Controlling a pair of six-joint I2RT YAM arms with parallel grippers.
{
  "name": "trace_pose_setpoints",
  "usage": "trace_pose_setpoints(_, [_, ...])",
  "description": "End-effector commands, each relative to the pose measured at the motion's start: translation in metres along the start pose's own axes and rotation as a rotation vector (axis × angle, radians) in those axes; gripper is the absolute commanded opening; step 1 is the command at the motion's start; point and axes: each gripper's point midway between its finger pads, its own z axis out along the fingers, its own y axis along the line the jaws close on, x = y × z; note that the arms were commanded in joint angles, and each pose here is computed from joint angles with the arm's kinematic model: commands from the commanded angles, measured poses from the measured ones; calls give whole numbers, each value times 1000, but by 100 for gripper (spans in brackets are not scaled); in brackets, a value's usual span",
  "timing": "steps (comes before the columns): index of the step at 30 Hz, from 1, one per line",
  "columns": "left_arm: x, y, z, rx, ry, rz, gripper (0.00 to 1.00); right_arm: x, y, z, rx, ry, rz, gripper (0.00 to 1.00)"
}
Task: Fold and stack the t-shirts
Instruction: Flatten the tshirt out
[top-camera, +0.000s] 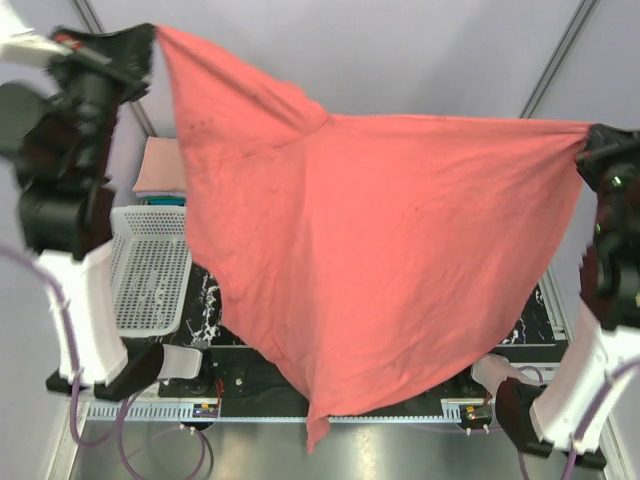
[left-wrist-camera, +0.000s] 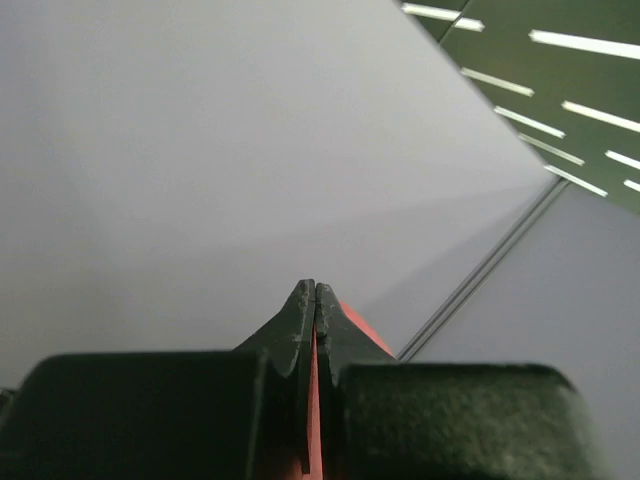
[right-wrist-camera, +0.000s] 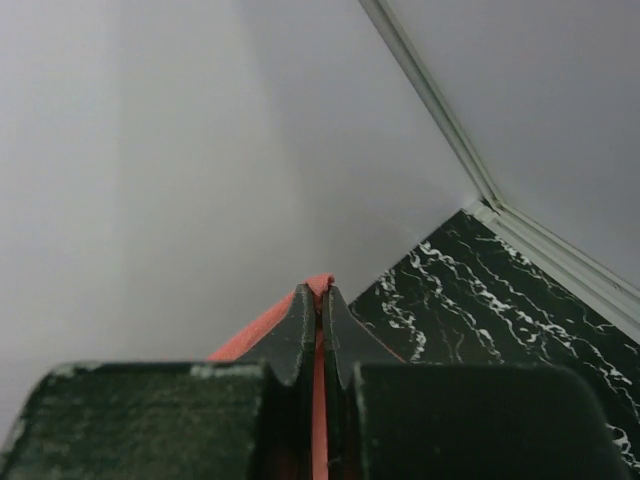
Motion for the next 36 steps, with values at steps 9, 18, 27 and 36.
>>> trace_pose_setpoints(9, [200, 150, 99, -169, 298, 124, 0, 153, -86, 145, 180, 186, -85, 0])
trace_pose_setpoints(18, [355, 264, 119, -249, 531, 138, 0, 311, -146, 215, 171, 466, -77, 0])
trace_pose_setpoints(27, [357, 292, 199, -268, 401, 126, 0, 343, -139, 302, 121, 475, -77, 0])
trace_pose_setpoints(36, [205, 200, 204, -202, 103, 216, 0, 224, -44, 326, 29, 353, -97, 0])
